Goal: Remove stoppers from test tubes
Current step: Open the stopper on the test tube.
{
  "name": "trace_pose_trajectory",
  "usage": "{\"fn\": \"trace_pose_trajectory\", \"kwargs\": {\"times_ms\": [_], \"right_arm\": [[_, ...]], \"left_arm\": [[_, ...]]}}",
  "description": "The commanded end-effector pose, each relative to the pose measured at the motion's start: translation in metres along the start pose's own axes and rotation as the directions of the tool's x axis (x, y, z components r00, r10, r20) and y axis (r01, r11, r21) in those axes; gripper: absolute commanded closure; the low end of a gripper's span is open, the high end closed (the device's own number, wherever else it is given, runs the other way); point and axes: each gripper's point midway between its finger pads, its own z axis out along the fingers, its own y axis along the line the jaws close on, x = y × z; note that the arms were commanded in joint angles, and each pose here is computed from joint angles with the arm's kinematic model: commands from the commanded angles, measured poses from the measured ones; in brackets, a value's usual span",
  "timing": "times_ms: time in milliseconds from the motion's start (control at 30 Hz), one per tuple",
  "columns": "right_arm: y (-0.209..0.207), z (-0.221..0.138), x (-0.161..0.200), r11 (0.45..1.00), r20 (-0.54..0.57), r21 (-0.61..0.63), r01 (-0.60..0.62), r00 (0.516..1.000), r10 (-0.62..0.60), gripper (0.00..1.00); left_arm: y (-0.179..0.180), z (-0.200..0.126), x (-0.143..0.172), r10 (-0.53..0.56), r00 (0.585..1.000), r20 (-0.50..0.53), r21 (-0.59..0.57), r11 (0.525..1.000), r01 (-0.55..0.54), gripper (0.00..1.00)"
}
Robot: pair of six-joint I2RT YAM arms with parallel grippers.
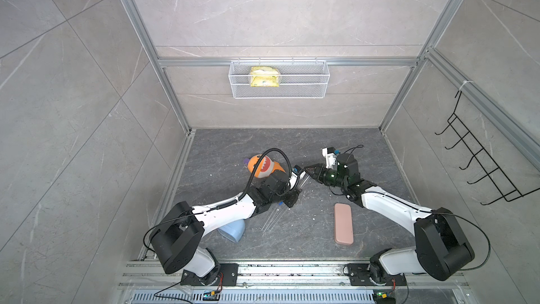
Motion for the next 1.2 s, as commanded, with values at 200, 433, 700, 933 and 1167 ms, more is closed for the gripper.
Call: {"fn": "trace_pose_trajectory", "kwargs": {"times_ms": [200,433,700,933,1167], "right_arm": [[0.008,-0.009,-0.009,0.999,0.023,0.004,0.033,0.999,-0.033,1.00],[0.016,-0.019,-0.019,0.997,0.031,-0.069,-0.019,0.999,0.022,1.00],[0.023,-0.028,-0.030,0.992,0.045,-0.118,-0.048,0.998,0.054,1.00],[-0.003,-0.049,-0.046,0.993,0.120,0.112,0.040,0.991,-0.054,1.00],[-0.041,-0.099,-0.061,0.891,0.200,0.449,0.069,0.964,-0.176,1.00]], "left_arm": [[0.005,-0.001,-0.021,-0.010,0.998,0.055,-0.011,1.000,0.010,1.00],[0.021,0.004,-0.007,-0.029,0.999,0.016,-0.043,0.999,0.029,1.00],[0.028,0.008,0.003,-0.042,0.999,-0.017,-0.054,0.998,0.041,1.00],[0.029,0.006,-0.003,-0.047,0.999,-0.017,-0.061,0.997,0.046,1.00],[0.039,0.035,-0.023,-0.086,0.995,-0.059,-0.120,0.990,0.078,1.00]]}}
